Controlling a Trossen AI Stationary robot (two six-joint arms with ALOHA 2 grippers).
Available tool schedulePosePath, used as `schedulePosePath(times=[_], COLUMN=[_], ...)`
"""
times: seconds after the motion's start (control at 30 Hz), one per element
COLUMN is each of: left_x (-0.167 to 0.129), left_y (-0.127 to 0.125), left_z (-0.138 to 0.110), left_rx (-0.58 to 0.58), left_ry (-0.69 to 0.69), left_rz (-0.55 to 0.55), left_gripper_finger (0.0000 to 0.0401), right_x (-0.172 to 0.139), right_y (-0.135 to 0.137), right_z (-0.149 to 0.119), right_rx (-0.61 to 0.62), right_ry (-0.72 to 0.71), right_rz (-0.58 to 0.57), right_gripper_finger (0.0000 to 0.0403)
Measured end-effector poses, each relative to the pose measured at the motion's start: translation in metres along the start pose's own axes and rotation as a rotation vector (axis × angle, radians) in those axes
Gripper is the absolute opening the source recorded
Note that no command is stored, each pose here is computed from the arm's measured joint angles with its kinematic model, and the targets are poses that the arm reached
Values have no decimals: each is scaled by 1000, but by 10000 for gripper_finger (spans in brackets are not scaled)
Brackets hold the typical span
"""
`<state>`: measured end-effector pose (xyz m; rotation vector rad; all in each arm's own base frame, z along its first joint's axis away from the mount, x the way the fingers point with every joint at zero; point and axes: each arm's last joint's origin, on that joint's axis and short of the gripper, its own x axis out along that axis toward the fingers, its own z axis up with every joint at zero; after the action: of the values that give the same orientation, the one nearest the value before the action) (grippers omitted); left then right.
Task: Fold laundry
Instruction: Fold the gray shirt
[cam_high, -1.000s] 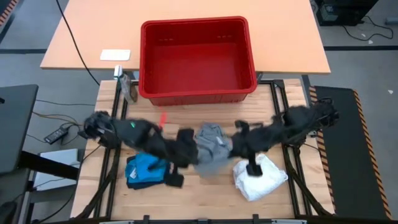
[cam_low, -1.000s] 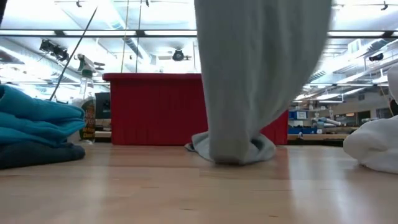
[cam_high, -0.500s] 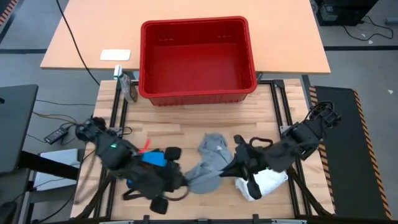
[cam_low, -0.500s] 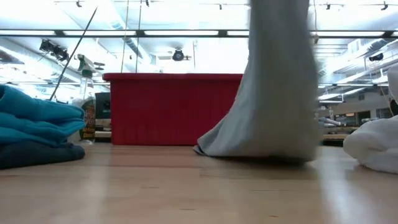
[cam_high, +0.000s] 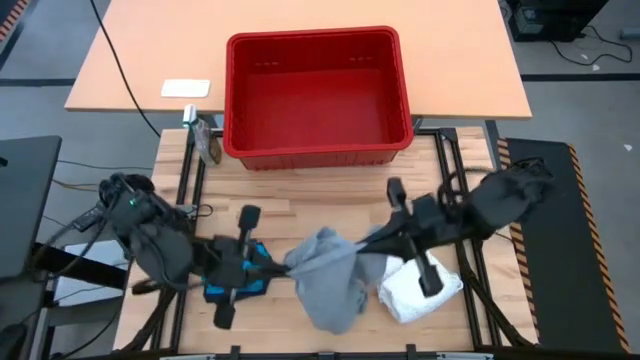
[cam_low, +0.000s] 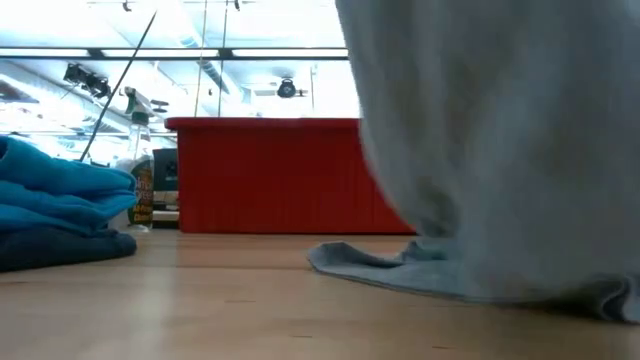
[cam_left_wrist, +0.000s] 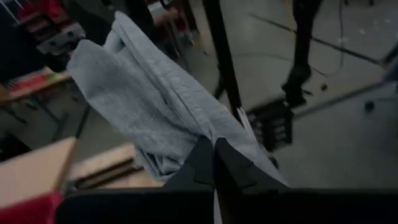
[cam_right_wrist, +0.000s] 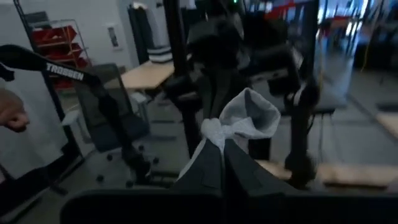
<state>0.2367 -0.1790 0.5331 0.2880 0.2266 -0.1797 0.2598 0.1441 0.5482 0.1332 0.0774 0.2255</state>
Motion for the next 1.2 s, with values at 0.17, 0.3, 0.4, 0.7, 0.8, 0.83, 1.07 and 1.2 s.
schedulePosePath(times=[0.17,0.3,0.4,0.7,0.8,0.83,1.07,1.2], left_x=[-19,-32,-41,-44,-50,-54,-65,-54], left_y=[33,60,78,151,180,189,206,183], left_z=[10,14,13,-2,0,3,18,12], left_rx=[19,33,76,255,335,351,276,149], left_ry=[-95,-146,-148,-9,-15,-46,-344,-296], left_rz=[81,161,221,526,685,733,733,548], left_gripper_finger=[0,0,0,0,0,0,0,0], right_x=[-15,-19,-16,-24,-37,-42,-70,-71], right_y=[-16,-36,-59,-155,-180,-185,-182,-167], right_z=[25,32,34,40,54,59,71,55], right_rx=[-92,-131,-172,-342,-433,-449,-365,-189], right_ry=[-79,-79,-62,12,-60,-100,-195,-46], right_rz=[-25,-69,-119,-355,-370,-371,-266,-191], right_gripper_finger=[2,2,2,2,2,2,2,2])
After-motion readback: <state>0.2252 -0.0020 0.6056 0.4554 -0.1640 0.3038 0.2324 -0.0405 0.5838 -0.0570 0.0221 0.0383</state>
